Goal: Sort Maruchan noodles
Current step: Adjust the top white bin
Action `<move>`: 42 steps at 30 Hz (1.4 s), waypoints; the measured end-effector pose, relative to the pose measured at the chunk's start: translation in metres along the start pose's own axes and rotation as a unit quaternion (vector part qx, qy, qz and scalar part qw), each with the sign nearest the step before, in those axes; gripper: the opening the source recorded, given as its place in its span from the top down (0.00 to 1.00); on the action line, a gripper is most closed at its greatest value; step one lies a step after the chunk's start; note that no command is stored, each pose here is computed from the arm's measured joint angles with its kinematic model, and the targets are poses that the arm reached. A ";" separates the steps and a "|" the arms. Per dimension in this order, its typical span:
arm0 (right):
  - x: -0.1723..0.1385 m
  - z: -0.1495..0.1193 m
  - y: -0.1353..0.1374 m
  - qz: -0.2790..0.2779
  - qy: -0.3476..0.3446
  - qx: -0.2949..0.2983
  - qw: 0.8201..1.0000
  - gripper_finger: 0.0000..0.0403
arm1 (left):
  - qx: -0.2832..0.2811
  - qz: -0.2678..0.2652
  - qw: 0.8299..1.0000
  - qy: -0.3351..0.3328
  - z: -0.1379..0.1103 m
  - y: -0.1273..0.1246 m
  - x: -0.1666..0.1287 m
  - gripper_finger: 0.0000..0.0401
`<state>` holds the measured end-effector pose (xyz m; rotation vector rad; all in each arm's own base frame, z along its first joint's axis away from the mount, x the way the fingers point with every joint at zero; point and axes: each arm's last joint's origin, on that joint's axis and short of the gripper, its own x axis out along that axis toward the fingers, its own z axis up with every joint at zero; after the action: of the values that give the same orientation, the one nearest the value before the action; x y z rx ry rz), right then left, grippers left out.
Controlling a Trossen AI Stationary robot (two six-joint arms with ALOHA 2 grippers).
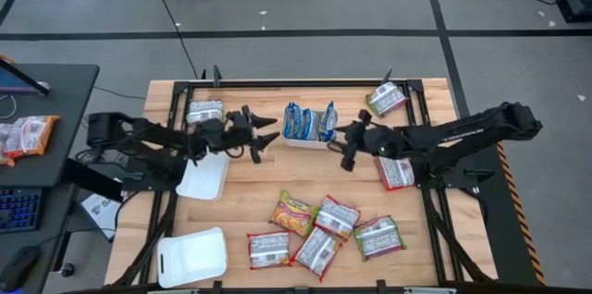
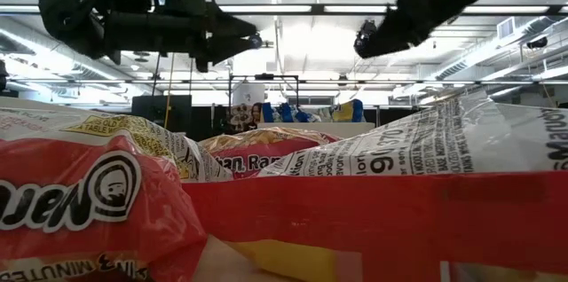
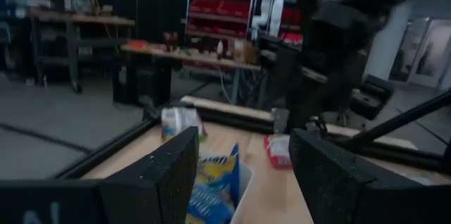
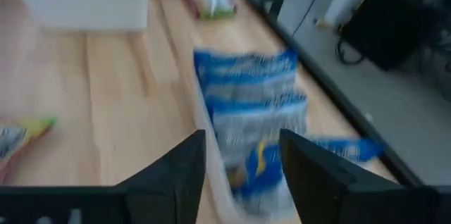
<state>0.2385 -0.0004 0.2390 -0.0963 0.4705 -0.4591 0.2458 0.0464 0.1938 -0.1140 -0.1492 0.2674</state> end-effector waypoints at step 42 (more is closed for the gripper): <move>0.063 -0.095 0.035 0.034 0.096 0.131 0.986 0.76 | -0.008 0.017 0.999 0.045 0.005 -0.038 0.005 0.44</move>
<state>0.2587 0.0037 0.1218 0.2197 0.5970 -0.4616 0.2589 0.0120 0.2038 -0.1445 -0.0590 0.2952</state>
